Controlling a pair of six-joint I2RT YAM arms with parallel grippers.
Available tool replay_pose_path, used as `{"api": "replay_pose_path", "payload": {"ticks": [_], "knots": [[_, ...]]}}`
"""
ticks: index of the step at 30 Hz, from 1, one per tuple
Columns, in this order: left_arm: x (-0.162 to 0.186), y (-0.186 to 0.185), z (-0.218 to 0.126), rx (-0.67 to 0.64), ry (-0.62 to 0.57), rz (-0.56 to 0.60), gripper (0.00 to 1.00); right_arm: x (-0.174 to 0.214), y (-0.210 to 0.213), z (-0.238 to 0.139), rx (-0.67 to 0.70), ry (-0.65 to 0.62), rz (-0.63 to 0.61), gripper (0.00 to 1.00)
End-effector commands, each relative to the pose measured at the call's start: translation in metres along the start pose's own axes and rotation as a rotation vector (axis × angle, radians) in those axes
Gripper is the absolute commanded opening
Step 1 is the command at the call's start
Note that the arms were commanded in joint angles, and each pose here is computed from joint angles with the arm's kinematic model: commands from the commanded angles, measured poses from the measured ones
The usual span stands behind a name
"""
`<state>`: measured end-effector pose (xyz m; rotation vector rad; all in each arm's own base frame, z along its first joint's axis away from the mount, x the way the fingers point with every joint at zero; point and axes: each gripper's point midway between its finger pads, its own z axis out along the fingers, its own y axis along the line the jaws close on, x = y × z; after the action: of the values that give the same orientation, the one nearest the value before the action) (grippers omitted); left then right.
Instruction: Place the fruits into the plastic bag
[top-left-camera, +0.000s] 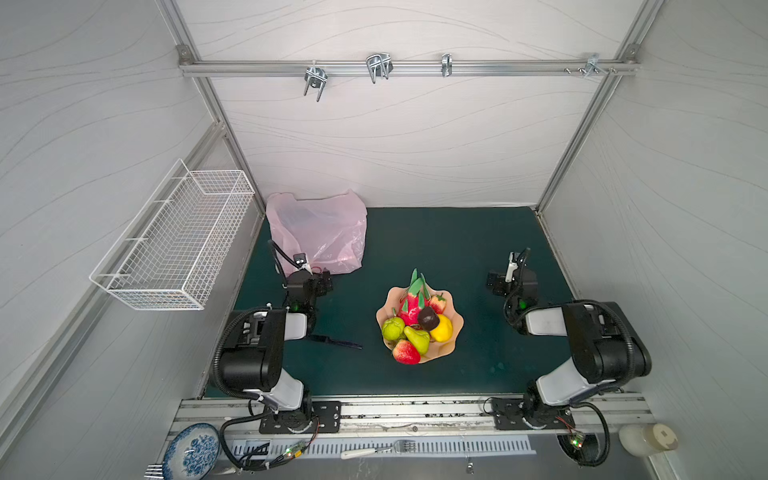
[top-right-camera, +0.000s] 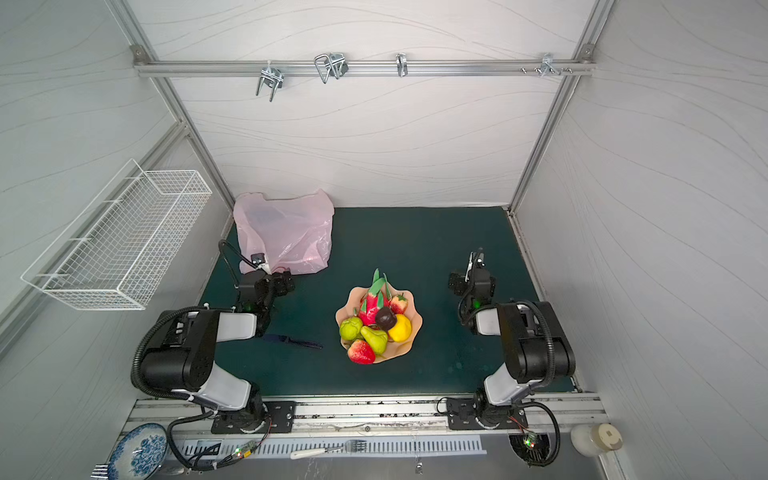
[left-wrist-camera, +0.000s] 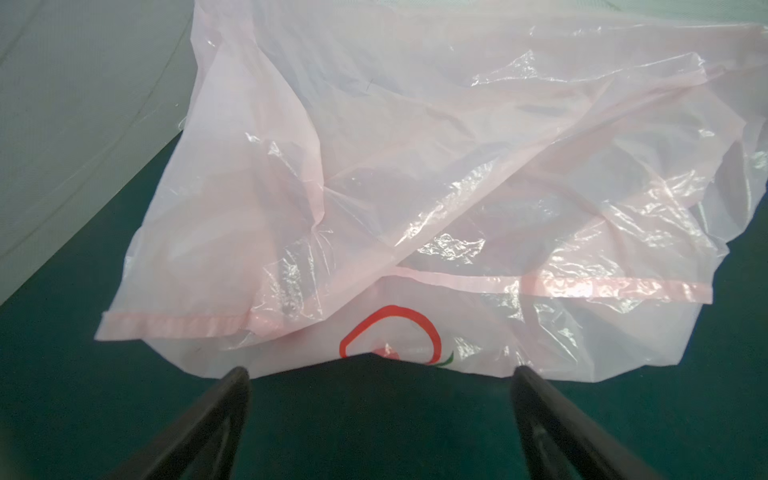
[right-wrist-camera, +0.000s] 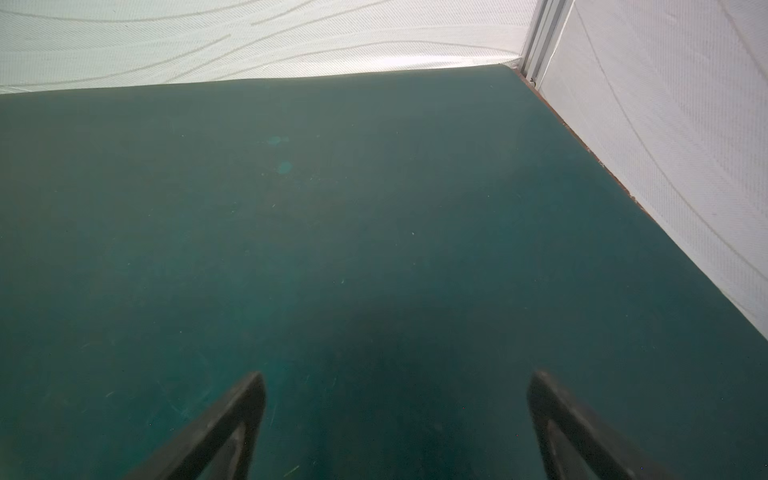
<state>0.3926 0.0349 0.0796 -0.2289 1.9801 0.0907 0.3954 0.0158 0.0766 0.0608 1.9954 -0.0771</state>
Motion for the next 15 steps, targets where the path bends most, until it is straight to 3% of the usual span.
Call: {"api": "replay_pose_path", "payload": {"ticks": [1, 15], "knots": [[-0.0143, -0.0016, 0.0011, 0.0, -0.053, 0.0, 0.99, -0.008, 0.0009, 0.0, -0.002, -0.028, -0.004, 0.99], [-0.0148, -0.0016, 0.0012, -0.003, -0.054, 0.0, 0.99, -0.0075, 0.001, 0.0001, -0.002, -0.026, -0.003, 0.99]]}}
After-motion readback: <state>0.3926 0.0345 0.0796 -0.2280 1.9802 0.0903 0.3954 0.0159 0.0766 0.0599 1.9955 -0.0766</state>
